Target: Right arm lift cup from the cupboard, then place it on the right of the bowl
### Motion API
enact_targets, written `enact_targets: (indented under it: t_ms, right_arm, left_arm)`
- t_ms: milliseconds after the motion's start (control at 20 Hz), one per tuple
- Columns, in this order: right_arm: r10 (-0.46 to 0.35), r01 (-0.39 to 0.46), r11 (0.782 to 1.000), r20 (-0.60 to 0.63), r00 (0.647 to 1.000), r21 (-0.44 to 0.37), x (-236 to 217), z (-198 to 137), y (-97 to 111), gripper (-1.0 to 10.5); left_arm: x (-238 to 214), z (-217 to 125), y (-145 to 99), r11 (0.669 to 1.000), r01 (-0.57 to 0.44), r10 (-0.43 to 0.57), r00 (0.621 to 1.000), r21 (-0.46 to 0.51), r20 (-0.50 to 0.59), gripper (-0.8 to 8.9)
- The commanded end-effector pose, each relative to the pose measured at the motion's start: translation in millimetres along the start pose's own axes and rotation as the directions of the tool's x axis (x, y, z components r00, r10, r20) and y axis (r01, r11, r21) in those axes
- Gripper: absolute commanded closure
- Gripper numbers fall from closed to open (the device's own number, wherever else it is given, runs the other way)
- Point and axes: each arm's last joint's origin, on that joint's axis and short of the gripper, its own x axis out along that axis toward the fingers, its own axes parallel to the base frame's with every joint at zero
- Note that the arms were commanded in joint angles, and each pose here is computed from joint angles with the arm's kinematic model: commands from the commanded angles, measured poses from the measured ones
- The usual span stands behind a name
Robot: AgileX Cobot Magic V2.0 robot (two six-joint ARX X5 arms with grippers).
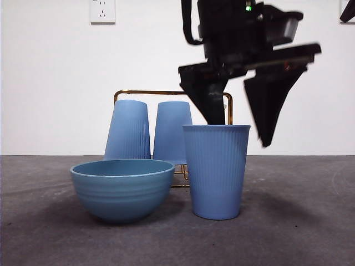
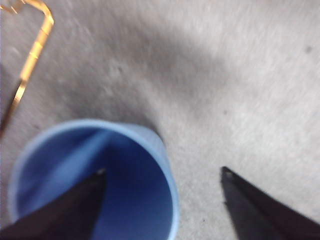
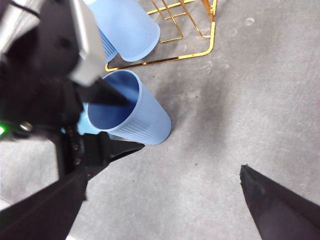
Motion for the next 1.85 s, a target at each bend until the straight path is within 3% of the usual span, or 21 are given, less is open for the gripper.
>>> enact_targets:
  t_ms: [50, 250, 650, 850, 1050, 1300, 1500, 1650, 1850]
  right_arm:
    - [0.001, -0.001, 0.999, 0.016, 1.0, -0.034, -3, 4, 3, 4.6]
    - [0.002, -0.002, 0.998, 0.016, 1.0, -0.058, -3, 4, 3, 4.6]
    - [0.011, -0.009, 0.989, 0.013, 1.0, -0.148, -3, 3, 3, 4.6]
    - [0.039, -0.038, 0.987, 0.003, 0.999, -0.155, -3, 3, 4, 4.6]
    - [0.039, -0.038, 0.986, 0.003, 0.999, -0.164, -3, 3, 4, 4.6]
    - [0.065, -0.065, 0.977, -0.006, 0.998, -0.201, -3, 3, 5, 4.6]
    - [0.084, -0.084, 0.97, -0.011, 0.996, -0.227, -3, 3, 6, 4.6]
    - [0.109, -0.11, 0.964, -0.018, 0.994, -0.241, -3, 3, 6, 4.6]
    - [0.121, -0.122, 0.96, -0.019, 0.992, -0.252, -3, 3, 7, 4.6]
  left_arm:
    - [-10, 11, -4, 1.0, -0.001, 0.001, 1.0, 0.016, 0.026, 3.06]
    - [-44, 12, 1, 1.0, -0.002, 0.002, 1.0, 0.002, -0.018, 3.04]
    - [-114, -15, 16, 0.998, -0.002, 0.003, 1.0, -0.064, 0.014, 3.09]
    - [-156, -47, 34, 0.992, -0.002, 0.017, 0.993, -0.128, 0.113, 3.1]
    - [-178, -107, 57, 0.969, -0.017, 0.07, 0.976, -0.245, 0.209, 3.1]
    - [-195, -199, 70, 0.926, -0.024, 0.169, 0.918, -0.376, 0.358, 3.12]
    - [-186, -261, 64, 0.891, 0.016, 0.234, 0.841, -0.454, 0.488, 3.13]
    - [-178, -288, 57, 0.878, 0.06, 0.256, 0.781, -0.475, 0.57, 3.13]
    - [-179, -299, 55, 0.878, 0.073, 0.265, 0.75, -0.474, 0.606, 3.13]
